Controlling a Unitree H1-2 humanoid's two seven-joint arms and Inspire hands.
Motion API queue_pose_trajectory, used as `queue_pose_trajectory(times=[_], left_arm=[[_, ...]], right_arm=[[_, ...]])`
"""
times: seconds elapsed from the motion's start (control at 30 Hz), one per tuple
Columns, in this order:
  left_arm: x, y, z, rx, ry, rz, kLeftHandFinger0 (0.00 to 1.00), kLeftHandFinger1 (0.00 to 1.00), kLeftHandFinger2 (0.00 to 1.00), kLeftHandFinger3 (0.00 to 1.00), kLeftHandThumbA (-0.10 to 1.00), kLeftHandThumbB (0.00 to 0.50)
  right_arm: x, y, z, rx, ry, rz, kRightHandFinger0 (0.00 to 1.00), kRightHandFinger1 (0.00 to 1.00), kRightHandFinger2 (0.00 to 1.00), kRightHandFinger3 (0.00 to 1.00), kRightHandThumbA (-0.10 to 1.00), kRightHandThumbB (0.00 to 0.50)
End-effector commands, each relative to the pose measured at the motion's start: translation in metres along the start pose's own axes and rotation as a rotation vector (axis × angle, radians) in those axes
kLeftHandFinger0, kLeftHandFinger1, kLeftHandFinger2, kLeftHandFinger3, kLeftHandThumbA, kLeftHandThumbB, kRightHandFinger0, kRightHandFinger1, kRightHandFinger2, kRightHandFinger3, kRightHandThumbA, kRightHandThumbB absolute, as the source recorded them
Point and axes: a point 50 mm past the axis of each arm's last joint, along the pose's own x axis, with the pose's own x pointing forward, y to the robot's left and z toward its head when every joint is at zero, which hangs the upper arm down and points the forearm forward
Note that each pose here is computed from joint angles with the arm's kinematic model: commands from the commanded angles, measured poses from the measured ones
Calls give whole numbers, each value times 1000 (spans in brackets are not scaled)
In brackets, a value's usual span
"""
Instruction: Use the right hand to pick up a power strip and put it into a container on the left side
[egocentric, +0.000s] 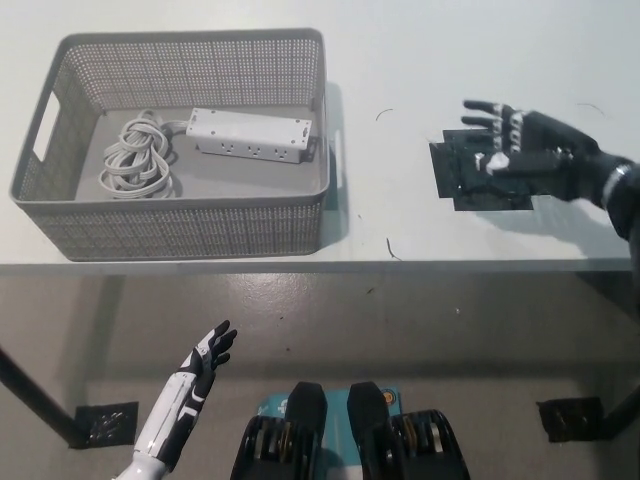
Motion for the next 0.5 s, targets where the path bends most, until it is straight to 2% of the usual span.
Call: queue_pose_trajectory(times=[0.0,0.03,0.07,0.1,0.17,0.23,0.27,0.33,0.4,0.43,0.47], left_arm=[[6,7,14,-28,-92,11,1000,1000,1000,1000,1000,165],[5,7,13,-31,-88,11,1000,1000,1000,1000,1000,163],[4,7,13,-33,-86,12,1000,1000,1000,1000,1000,161],[4,6,13,-24,-84,12,1000,1000,1000,1000,1000,154],[3,6,12,-18,-79,11,1000,1000,1000,1000,1000,162],[3,5,10,-22,-74,6,1000,1000,1000,1000,1000,163],[3,5,10,-18,-73,5,1000,1000,1000,1000,1000,162],[2,4,9,-18,-68,2,1000,1000,1000,1000,1000,161],[0,4,7,-11,-61,0,1000,1000,1000,1000,1000,164],[0,4,7,-4,-60,-1,1000,1000,1000,1000,1000,164],[0,4,7,1,-59,-1,1000,1000,1000,1000,1000,168]], right_arm=[[-397,148,276,-801,-1999,-361,1000,1000,1000,1000,915,214],[-397,149,275,-766,-2051,-395,1000,1000,1000,1000,999,225],[-397,148,275,-742,-2078,-421,1000,1000,1000,1000,1000,221],[-401,148,274,-762,-2090,-437,1000,1000,1000,1000,1000,192],[-405,145,270,-718,-2120,-370,1000,1000,1000,1000,1000,181],[-406,144,267,-728,-2125,-385,1000,1000,1000,1000,1000,179],[-407,142,263,-757,-2102,-368,1000,1000,1000,1000,1000,156],[-412,140,257,-828,-2058,-357,1000,1000,1000,1000,942,115],[-415,137,251,-842,-2054,-360,1000,1000,1000,1000,797,134],[-415,136,249,-815,-2073,-356,1000,1000,1000,1000,795,141],[-414,136,248,-798,-2090,-365,1000,1000,1000,1000,865,140]])
